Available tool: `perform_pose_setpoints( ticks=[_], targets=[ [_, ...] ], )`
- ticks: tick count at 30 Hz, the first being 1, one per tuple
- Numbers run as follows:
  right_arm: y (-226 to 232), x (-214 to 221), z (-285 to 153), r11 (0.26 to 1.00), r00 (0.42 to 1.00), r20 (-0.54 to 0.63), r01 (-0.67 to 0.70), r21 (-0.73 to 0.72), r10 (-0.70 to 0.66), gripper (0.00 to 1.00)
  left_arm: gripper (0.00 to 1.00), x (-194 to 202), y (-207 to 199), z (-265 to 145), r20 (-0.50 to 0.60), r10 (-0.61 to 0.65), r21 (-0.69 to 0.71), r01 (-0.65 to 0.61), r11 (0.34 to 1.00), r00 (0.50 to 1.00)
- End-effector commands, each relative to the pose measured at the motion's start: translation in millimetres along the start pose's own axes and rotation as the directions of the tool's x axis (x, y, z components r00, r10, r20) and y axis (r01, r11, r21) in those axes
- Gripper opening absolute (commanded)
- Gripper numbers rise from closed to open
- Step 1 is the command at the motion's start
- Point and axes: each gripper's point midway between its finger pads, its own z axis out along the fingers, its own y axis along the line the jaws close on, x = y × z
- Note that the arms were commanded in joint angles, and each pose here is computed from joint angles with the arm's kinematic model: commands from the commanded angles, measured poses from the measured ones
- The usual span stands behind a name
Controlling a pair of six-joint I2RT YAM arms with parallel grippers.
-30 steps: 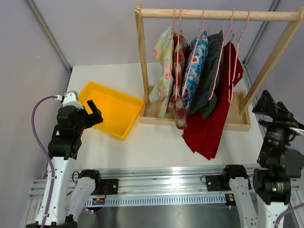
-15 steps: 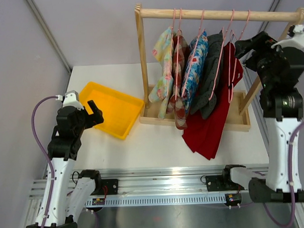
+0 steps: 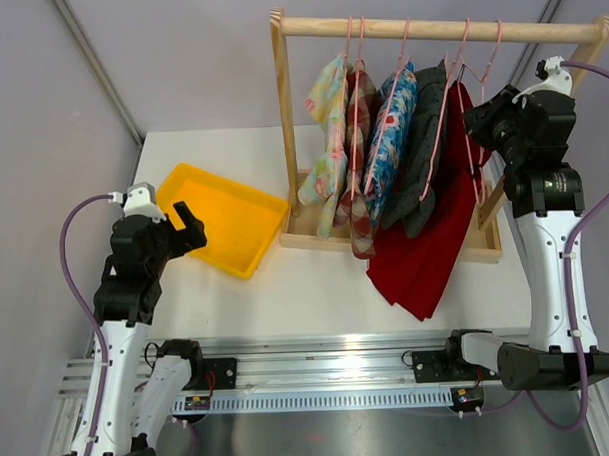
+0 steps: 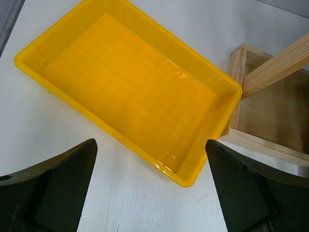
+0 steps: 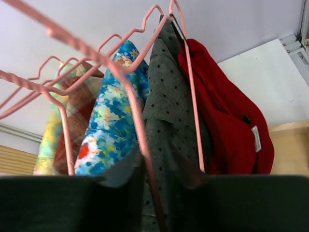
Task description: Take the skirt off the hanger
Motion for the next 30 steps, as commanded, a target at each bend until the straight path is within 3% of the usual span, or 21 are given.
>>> perform_pose_setpoints(
  ticks=[1,3,9,13,16,17,19,20,24,25,30],
  targets=[
    [1.1,1.5,0.5,0.999,0.999,0.001,0.042,-0.022,-0.042,0.20,0.99,-18.3,-10.3,-7.0,0.059,0.003,0.046,-0.006,0.999,0.998],
    [0.6,4.0,2.6,0.998,0.998,-0.010,0.056,-0.024,-0.056,0.00,0.99,-27.3,-13.6,-11.3,0.075,0.001,0.056,-0.005,0.998,0.997],
    [15.4,-23.7,-14.5,0.997,0.997,0.060,0.058,-0.051,-0.055,0.00,0.99,-76.6,-37.2,-31.9,0.136,0.011,0.110,-0.026,0.994,0.991],
    [33.2,-53.1,-34.4,0.995,0.991,0.125,0.057,-0.084,-0.046,0.00,0.99,-156.5,-84.1,-70.3,0.271,0.015,0.265,-0.090,0.960,0.962],
    [45.5,-74.3,-59.6,0.992,0.983,0.181,0.061,-0.106,-0.041,0.00,0.99,-183.2,-125.8,-78.5,0.254,0.025,0.400,-0.128,0.907,0.967],
    [48.8,-79.2,-67.4,0.992,0.980,0.196,0.061,-0.114,-0.037,0.00,0.99,-203.9,-150.8,-106.6,0.301,0.008,0.478,-0.158,0.864,0.954],
    [52.7,-84.6,-83.0,0.990,0.975,0.219,0.062,-0.127,-0.033,0.00,0.99,-209.9,-181.0,-108.8,0.295,0.015,0.540,-0.180,0.823,0.955],
    [52.3,-83.6,-87.7,0.990,0.976,0.217,0.058,-0.125,-0.030,0.00,0.99,-215.9,-207.2,-130.7,0.318,0.004,0.600,-0.204,0.773,0.948],
    [53.9,-78.6,-109.3,0.989,0.978,0.207,0.048,-0.138,-0.019,0.00,0.99,-205.9,-274.0,-159.3,0.312,0.013,0.718,-0.244,0.651,0.950],
    [56.5,-79.4,-120.3,0.987,0.976,0.216,0.043,-0.152,-0.009,0.00,0.99,-187.9,-299.3,-176.5,0.292,0.036,0.773,-0.258,0.579,0.956],
    [62.3,-65.9,-153.7,0.977,0.979,0.205,0.037,-0.211,0.007,0.00,0.99,-106.7,-382.1,-209.8,0.343,0.185,0.824,-0.390,0.411,0.921]
  ],
)
